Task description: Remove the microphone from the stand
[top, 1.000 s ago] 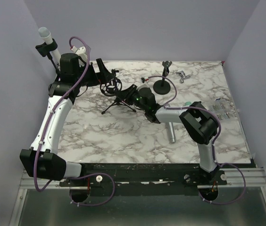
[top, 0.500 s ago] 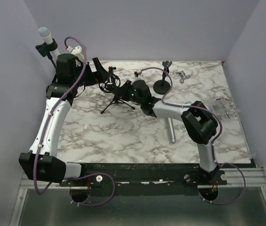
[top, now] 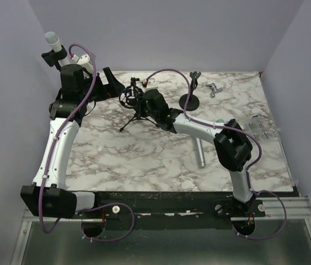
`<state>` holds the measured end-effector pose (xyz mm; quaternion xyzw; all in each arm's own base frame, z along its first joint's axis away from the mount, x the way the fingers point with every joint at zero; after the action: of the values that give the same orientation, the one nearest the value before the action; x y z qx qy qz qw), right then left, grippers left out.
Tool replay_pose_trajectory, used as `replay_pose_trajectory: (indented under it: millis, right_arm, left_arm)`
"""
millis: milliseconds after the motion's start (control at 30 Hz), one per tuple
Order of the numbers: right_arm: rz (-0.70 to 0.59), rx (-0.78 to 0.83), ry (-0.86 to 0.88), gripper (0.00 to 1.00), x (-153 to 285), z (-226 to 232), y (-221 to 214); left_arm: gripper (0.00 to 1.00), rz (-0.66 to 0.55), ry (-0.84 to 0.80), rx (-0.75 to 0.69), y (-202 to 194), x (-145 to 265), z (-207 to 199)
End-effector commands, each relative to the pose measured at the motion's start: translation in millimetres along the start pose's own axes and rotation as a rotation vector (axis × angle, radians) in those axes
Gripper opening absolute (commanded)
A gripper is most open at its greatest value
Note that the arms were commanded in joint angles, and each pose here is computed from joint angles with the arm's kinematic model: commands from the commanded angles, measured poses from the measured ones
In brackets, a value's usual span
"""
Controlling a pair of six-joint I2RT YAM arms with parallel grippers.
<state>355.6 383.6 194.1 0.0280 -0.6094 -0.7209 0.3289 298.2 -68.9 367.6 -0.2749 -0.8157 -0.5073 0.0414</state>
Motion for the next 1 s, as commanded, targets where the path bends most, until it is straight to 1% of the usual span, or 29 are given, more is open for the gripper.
replay_pose_trajectory:
  millis: [0,67,100,133,233,300,433,533,633,800,967]
  right_arm:
    - [0.113,0.091,-0.025,0.16,6.9,-11.8,-18.9]
    - [0.113,0.048,0.010,0.30,9.8,-6.8,-16.0]
    - [0.118,0.025,0.023,0.34,11.5,-5.2,-15.8]
    - [0.093,0.002,0.044,0.38,12.4,-1.3,-10.6]
    - [0.075,-0.066,0.092,0.52,22.0,2.0,-5.5]
    - [0.063,-0.111,0.121,0.59,30.2,1.8,-4.6]
    - [0.053,-0.157,0.145,0.65,44.9,-3.2,-5.1]
    - [0.045,-0.174,0.109,0.66,53.7,-13.9,-7.6]
    - [0.007,-0.197,0.051,0.67,64.0,-28.2,2.2]
    - [-0.064,-0.215,0.013,0.73,74.6,-41.9,40.4]
    - [-0.155,-0.204,-0.028,0.76,81.1,-47.9,93.2]
  left_arm:
    - [0.99,0.004,0.009,0.010,-1.0,-5.2,4.6]
    - [0.99,0.009,0.008,0.009,-1.6,-6.6,5.2]
    - [0.99,0.010,0.008,0.010,-1.6,-6.4,5.0]
    - [0.99,0.011,0.007,0.011,-1.8,-6.8,4.9]
    - [0.99,0.011,0.007,0.009,-1.7,-6.8,5.2]
    - [0.99,0.013,0.006,0.010,-1.9,-6.9,5.2]
    - [0.99,0.013,-0.001,0.012,-1.6,-6.7,4.2]
    - [0.99,0.014,-0.005,0.012,-1.9,-6.3,3.8]
    - [0.99,0.008,-0.007,0.012,-1.2,-4.4,2.6]
    - [0.99,-0.001,-0.012,0.007,-0.4,-1.8,1.3]
    - [0.99,-0.002,-0.012,0.005,-0.5,-1.2,1.0]
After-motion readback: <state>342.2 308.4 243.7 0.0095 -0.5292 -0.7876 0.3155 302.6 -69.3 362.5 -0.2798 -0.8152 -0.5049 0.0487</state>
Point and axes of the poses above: each gripper's point midway between its finger pads, its own x axis back along the fingers, its own z axis along the line the jaws close on, y = z × x, the point moved 9 cm from there along x, back along the fingers, and after that the axes turned 1 degree about x, right-handed, at the moved point
